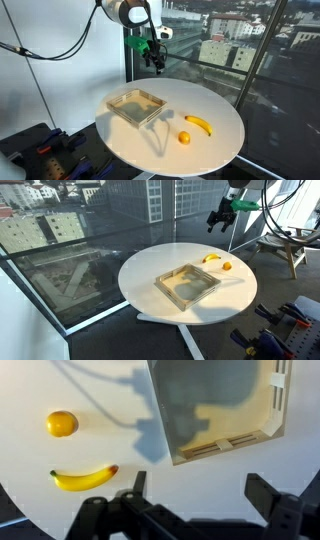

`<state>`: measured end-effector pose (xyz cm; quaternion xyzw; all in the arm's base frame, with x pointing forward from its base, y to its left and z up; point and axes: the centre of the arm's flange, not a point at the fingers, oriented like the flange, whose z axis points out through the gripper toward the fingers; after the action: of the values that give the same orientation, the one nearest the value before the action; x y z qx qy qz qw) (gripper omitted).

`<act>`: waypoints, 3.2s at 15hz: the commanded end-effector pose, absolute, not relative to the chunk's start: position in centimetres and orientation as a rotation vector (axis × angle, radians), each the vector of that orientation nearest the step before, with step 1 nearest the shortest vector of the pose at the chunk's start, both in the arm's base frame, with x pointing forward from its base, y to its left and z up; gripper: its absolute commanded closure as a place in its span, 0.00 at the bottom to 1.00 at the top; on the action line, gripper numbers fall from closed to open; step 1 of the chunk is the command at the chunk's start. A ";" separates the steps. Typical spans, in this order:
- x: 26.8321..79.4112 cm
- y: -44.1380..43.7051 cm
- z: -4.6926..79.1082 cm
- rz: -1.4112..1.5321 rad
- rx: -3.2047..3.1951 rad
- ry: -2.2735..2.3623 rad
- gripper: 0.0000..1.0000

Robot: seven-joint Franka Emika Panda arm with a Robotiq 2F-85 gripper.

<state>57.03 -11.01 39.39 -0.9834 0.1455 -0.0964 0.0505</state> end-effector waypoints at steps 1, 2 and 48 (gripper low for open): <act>57.8 -12.8 38.5 -0.249 -2.981 0.460 0.00; 57.8 -13.2 38.1 -0.237 -2.985 0.476 0.00; 62.6 -21.2 31.4 -0.178 -3.064 0.722 0.00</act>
<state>61.00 -19.93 31.57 -0.9744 0.2176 -0.0569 0.0023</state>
